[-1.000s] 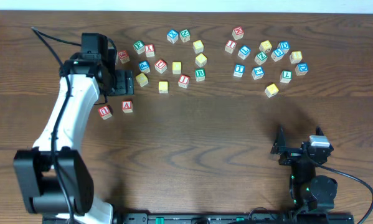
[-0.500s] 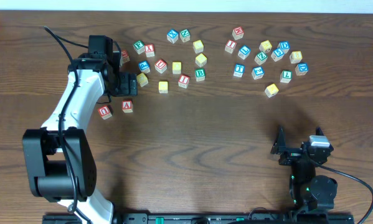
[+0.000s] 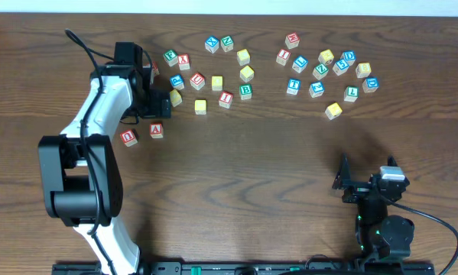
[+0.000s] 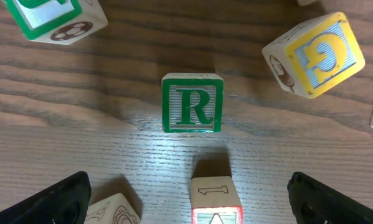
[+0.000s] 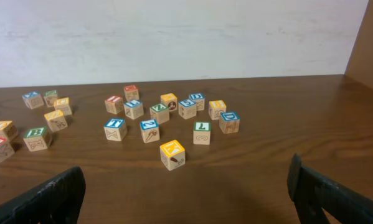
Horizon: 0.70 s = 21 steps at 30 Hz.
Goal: Spell out ROBOT
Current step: 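Lower the left gripper around the green R block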
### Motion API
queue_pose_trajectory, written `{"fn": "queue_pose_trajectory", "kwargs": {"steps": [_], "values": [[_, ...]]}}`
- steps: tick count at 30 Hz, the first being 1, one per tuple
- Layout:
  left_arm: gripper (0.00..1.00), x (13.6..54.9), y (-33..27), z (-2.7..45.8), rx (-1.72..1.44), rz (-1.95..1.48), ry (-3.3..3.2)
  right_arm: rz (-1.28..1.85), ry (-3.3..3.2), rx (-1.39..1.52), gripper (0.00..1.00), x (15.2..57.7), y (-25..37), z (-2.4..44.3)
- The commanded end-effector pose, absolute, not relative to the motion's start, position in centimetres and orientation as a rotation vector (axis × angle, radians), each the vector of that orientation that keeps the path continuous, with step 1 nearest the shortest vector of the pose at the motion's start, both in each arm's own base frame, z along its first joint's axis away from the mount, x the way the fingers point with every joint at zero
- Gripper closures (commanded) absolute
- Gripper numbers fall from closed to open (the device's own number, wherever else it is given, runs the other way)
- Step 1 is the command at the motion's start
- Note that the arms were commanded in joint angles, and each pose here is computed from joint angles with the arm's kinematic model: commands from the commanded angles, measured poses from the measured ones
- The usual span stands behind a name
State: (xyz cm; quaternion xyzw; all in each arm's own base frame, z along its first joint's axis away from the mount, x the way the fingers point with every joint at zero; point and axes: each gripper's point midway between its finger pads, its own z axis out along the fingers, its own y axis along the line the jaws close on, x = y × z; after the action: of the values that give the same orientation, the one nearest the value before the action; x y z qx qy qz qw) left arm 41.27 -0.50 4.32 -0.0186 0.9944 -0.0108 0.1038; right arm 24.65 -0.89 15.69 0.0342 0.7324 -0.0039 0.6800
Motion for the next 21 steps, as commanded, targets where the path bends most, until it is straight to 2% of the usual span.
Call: {"fn": "queue_pose_trajectory", "kwargs": {"steps": [1, 12, 21], "values": [[0.01, 42.5, 0.0, 5.5, -0.04, -0.01, 2.896, -0.008, 1.642, 0.091, 0.01, 24.6, -1.0, 15.7], [0.02, 44.3, 1.2, 7.4, -0.068, -0.004, 2.84, -0.007, 1.642, 0.091, 0.01, 24.6, -1.0, 15.7], [0.02, 44.2, 1.5, 5.4, -0.08, -0.01, 2.887, -0.008, 1.643, 0.091, 0.01, 24.6, -1.0, 15.7]]}}
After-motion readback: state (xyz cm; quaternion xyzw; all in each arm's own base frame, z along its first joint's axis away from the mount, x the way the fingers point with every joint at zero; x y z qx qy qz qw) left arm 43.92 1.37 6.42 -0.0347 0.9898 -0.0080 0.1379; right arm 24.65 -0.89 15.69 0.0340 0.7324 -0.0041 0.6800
